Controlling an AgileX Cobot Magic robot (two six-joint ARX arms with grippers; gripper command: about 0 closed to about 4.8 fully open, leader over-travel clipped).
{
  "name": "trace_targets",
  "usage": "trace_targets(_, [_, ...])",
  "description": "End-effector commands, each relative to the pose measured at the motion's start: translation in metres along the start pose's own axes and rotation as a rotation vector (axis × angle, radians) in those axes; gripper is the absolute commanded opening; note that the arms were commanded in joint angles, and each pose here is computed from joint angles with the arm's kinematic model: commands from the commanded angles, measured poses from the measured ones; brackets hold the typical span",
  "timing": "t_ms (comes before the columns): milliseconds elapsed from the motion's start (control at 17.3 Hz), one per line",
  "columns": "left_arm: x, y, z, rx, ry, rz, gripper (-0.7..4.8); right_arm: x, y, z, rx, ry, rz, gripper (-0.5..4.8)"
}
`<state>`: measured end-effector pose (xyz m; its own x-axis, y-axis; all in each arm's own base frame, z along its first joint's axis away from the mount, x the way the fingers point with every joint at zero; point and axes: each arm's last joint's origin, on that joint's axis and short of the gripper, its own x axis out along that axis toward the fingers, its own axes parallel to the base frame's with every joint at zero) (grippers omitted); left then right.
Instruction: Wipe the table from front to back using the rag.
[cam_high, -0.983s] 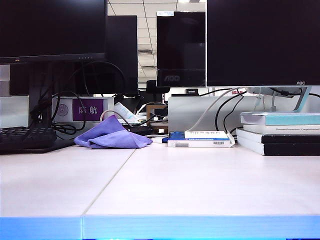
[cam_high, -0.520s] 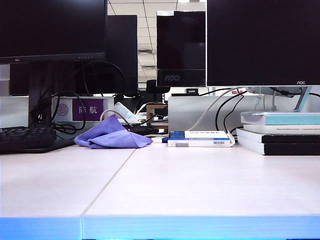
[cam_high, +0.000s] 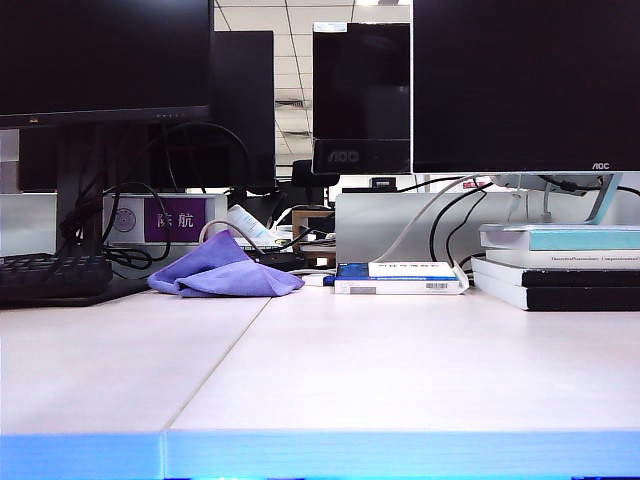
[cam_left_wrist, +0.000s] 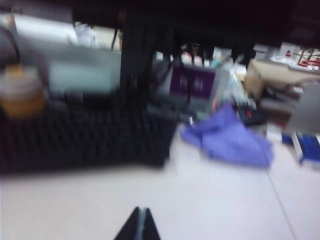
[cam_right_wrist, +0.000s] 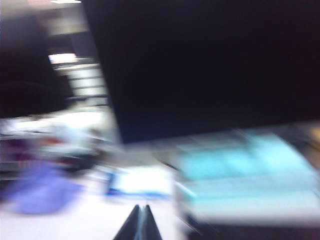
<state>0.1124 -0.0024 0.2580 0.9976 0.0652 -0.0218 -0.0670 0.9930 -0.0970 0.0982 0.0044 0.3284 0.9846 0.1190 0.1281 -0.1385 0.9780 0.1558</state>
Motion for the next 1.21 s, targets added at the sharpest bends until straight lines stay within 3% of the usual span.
trace_targets(58, [0.033,-0.008,0.037,0.046,0.034,-0.018,-0.05,0.034,0.012,0.045,-0.037,0.029,0.255,-0.01])
trace_targets(231, [0.084,-0.021,0.065,0.053,0.123,-0.141,-0.05,0.066,0.022,0.071,-0.045,0.051,0.371,-0.01])
trace_targets(405, [0.131,-0.045,0.080,0.103,0.165,-0.208,-0.05,0.089,0.057,0.065,-0.085,0.101,0.556,-0.01])
trace_targets(694, [0.169,-0.077,0.065,0.119,0.233,-0.305,-0.05,0.097,0.114,0.031,-0.119,0.249,0.709,-0.01])
trace_targets(752, [0.181,-0.090,0.052,0.123,0.234,-0.339,-0.05,0.101,0.121,0.023,-0.135,0.284,0.667,-0.01])
trace_targets(867, [0.192,-0.097,0.038,0.127,0.254,-0.360,-0.05,0.100,0.125,0.022,-0.133,0.285,0.688,-0.01])
trace_targets(925, [0.199,-0.104,0.028,0.138,0.258,-0.389,0.17,0.099,0.127,0.022,-0.132,0.278,0.696,-0.01])
trace_targets(983, [0.208,-0.109,0.016,0.155,0.259,-0.406,1.62,0.099,0.127,0.023,-0.131,0.270,0.696,-0.01])
trace_targets(1041, [0.215,-0.112,0.007,0.155,0.261,-0.412,2.74,0.099,0.127,0.024,-0.130,0.268,0.703,-0.01])
trace_targets(1098, [0.223,-0.116,-0.005,0.153,0.261,-0.418,3.09,0.099,0.128,0.023,-0.129,0.269,0.709,-0.01])
trace_targets(1214, [0.237,-0.121,-0.025,0.141,0.251,-0.404,3.08,0.097,0.130,0.023,-0.129,0.270,0.720,-0.01])
